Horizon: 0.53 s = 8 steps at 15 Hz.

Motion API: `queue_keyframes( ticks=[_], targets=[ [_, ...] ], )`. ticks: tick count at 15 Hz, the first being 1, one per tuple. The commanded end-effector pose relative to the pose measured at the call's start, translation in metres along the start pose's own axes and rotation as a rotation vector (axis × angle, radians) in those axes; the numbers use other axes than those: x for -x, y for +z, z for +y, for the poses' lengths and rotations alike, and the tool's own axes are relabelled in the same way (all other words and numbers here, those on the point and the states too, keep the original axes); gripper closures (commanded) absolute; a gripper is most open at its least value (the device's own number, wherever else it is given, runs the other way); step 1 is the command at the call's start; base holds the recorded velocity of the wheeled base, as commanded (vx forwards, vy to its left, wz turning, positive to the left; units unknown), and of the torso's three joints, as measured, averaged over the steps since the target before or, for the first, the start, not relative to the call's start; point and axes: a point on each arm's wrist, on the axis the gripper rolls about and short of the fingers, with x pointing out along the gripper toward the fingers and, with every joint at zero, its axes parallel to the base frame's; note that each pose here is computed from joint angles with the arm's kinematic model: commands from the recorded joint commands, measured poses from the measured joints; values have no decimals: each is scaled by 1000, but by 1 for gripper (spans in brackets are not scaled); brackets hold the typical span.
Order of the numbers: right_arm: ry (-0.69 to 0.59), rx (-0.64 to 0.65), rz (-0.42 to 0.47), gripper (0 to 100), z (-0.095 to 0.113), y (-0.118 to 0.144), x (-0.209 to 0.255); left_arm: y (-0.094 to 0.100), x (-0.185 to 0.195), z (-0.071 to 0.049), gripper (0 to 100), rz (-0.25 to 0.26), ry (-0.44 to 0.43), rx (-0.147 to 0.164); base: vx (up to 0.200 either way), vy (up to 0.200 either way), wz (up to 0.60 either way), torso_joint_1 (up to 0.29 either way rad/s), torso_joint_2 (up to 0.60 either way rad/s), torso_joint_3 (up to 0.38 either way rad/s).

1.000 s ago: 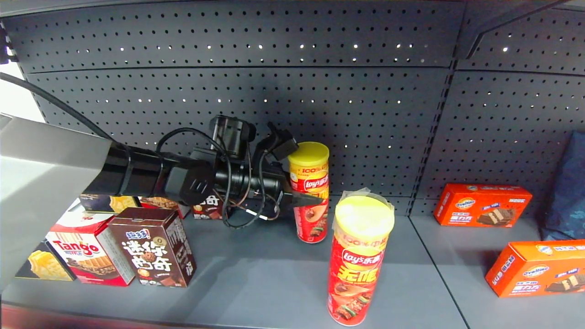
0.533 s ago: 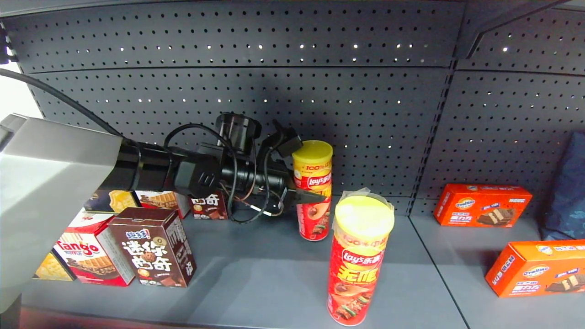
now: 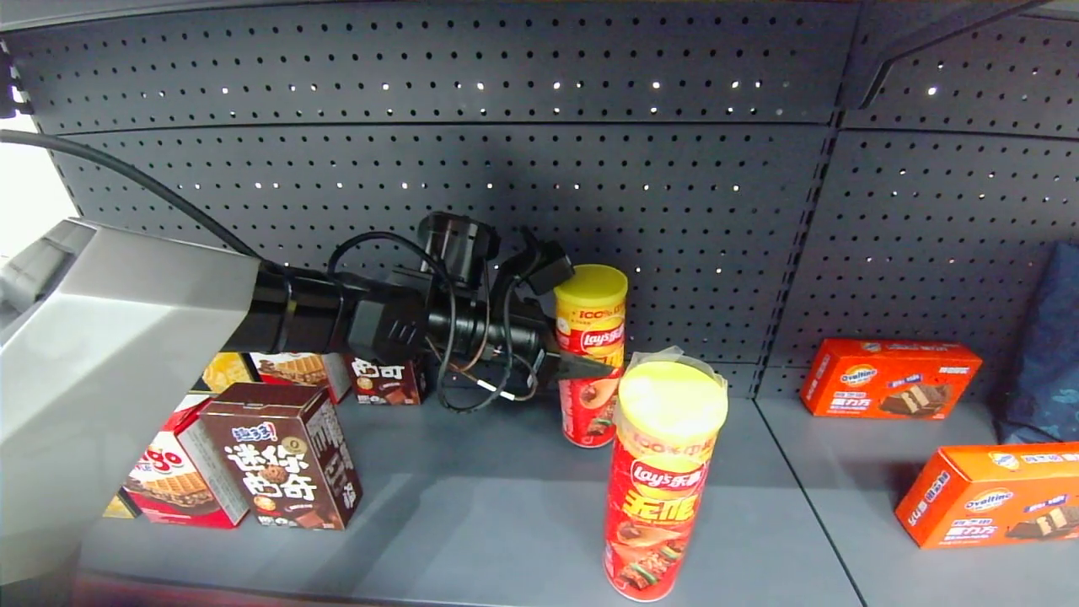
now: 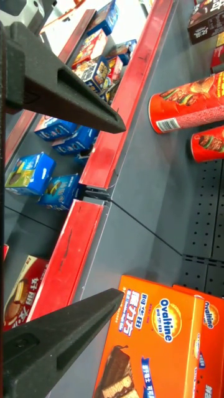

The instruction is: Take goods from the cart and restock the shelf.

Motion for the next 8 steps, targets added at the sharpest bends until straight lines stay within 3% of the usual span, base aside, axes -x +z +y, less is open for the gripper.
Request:
queue_keyframes(
  ticks=[1, 8],
  targets=[
    [1, 0, 1, 0, 0, 0, 0, -1, -3, 2, 100, 1, -1, 0, 0, 0, 0, 0, 0, 0],
    [1, 0, 1, 0, 0, 0, 0, -7, -7, 4, 100, 10, -4, 9, 0, 0, 0, 0, 0, 0]
  ],
)
